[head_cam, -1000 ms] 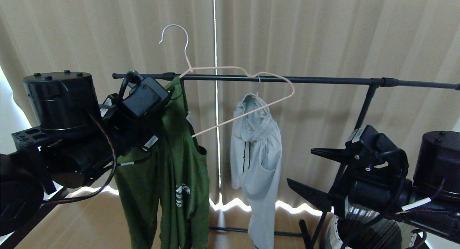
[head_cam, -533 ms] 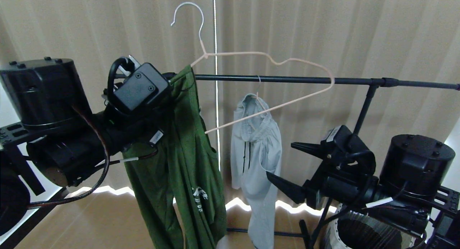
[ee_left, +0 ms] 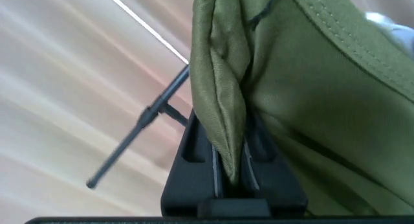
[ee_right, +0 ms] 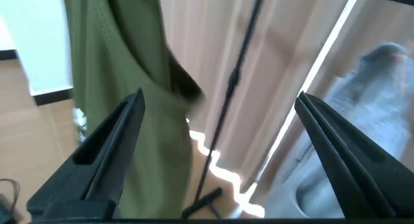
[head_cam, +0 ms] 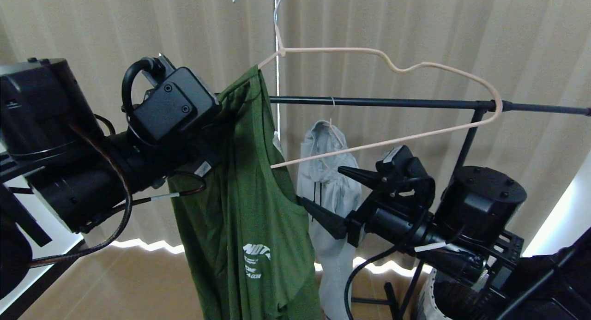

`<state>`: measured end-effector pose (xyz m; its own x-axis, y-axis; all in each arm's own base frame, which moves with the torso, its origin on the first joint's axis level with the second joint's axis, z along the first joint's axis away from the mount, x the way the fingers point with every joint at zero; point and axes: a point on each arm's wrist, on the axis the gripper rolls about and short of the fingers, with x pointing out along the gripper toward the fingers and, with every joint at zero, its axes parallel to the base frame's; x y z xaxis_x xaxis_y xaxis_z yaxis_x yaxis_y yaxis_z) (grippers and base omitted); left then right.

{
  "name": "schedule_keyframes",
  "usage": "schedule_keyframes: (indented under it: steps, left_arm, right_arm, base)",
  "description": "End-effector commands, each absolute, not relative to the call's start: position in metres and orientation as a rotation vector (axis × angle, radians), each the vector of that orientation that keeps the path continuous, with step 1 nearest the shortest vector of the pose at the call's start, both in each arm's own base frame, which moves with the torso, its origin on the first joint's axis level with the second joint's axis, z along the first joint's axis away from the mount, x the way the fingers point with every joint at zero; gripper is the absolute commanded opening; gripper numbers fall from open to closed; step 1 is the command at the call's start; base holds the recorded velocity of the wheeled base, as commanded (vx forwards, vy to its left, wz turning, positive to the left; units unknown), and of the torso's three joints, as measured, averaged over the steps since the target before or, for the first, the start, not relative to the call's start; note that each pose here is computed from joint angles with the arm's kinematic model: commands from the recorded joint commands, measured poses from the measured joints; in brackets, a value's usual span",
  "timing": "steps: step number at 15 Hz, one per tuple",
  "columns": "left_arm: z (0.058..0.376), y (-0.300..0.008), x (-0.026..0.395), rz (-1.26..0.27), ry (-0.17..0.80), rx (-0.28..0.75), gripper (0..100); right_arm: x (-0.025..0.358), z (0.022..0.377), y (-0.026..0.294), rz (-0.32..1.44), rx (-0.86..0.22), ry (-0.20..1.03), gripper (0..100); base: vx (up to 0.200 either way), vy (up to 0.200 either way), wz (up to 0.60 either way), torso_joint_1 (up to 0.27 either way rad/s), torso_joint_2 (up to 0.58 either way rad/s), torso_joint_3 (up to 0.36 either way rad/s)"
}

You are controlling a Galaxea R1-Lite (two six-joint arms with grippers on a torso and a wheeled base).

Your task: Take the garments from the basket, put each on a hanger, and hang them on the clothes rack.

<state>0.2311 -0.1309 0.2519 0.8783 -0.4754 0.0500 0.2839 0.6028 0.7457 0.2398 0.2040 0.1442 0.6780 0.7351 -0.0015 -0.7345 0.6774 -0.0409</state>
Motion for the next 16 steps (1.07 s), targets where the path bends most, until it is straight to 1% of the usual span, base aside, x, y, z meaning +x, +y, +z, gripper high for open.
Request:
schedule_keyframes:
  steps: [1, 4, 6, 9, 11, 14, 16]
  left_arm:
    - [0.252, -0.131, 0.231, -0.447, -0.264, 0.821, 0]
    - [0.252, -0.135, 0.228, -0.463, -0.274, 0.827, 0]
    - [0.251, -0.139, 0.225, -0.492, -0.287, 0.828, 0]
    - [0.253, -0.139, 0.225, -0.487, -0.305, 0.84, 0]
    - [0.255, -0.138, 0.226, -0.471, -0.328, 0.832, 0]
    - [0.255, -0.137, 0.227, -0.463, -0.325, 0.835, 0]
    - [0.256, -0.137, 0.226, -0.46, -0.331, 0.836, 0]
  right_arm:
    - [0.25, 0.139, 0.215, 0.831, -0.037, -0.014, 100]
    - [0.244, 0.137, 0.226, 0.867, -0.038, -0.011, 100]
    - [0.247, 0.134, 0.23, 0.871, -0.039, -0.008, 100]
    - [0.237, 0.123, 0.232, 0.895, -0.056, 0.045, 100]
    - [0.231, 0.11, 0.227, 0.896, -0.074, 0.092, 100]
    - [0.224, 0.104, 0.217, 0.885, -0.087, 0.131, 100]
    - [0.22, 0.097, 0.199, 0.804, -0.104, 0.174, 100]
  base:
    - [0.0, 0.0, 0.0, 0.0, 0.0, 0.0]
    - [0.0, 0.0, 0.0, 0.0, 0.0, 0.0]
    - [0.0, 0.0, 0.0, 0.0, 0.0, 0.0]
    - [0.0, 0.0, 0.0, 0.0, 0.0, 0.0]
    - [0.0, 0.0, 0.0, 0.0, 0.0, 0.0]
    - [0.0, 0.0, 0.0, 0.0, 0.0, 0.0]
    - [0.0, 0.0, 0.0, 0.0, 0.0, 0.0]
